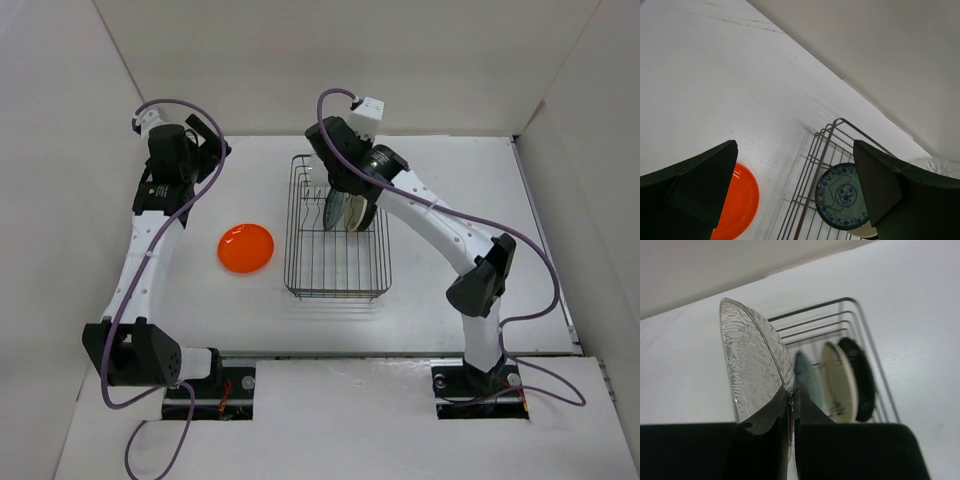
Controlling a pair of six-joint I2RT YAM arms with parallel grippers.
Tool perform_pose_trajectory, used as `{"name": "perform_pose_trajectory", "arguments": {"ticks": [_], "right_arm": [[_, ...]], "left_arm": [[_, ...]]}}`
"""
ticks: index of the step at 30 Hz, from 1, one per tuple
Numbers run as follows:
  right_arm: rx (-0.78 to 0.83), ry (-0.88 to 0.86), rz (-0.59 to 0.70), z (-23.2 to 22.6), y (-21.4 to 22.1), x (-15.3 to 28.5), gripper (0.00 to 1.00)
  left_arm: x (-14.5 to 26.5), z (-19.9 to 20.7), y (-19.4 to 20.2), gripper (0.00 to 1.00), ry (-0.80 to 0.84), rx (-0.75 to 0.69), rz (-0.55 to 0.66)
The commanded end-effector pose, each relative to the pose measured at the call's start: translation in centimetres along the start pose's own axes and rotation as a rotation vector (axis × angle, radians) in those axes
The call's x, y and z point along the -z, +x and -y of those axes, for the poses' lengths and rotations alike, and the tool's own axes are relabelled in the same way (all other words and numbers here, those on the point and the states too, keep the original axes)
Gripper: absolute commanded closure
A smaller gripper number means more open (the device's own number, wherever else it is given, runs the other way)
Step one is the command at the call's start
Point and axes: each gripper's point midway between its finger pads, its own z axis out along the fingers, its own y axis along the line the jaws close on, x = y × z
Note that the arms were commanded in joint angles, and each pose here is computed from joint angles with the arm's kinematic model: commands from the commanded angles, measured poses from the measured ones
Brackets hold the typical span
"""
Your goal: Load the plates into the dish rack
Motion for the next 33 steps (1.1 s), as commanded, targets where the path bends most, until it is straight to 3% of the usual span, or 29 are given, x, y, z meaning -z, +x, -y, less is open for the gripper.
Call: {"name": "perform_pose_trajectory", "arguments": {"ticks": [1, 13, 33], "right_arm": [[0.061, 0.292, 0.072, 6.3, -0.1, -1.0, 1.0], [0.118, 0.369, 0.031, 6.0, 2.4, -2.2, 1.0], [0.133, 0.288, -0.003, 2.4, 5.6, -3.3, 1.0]], "left_arm": [[2.2, -0.4, -3.1, 0.0, -0.065, 0.043, 0.11], [2.4, 0.8, -2.5, 0.0, -0.005, 0.032, 0.068], [3.8, 1.5, -3.4, 0.0, 0.021, 0.026, 0.084]]}}
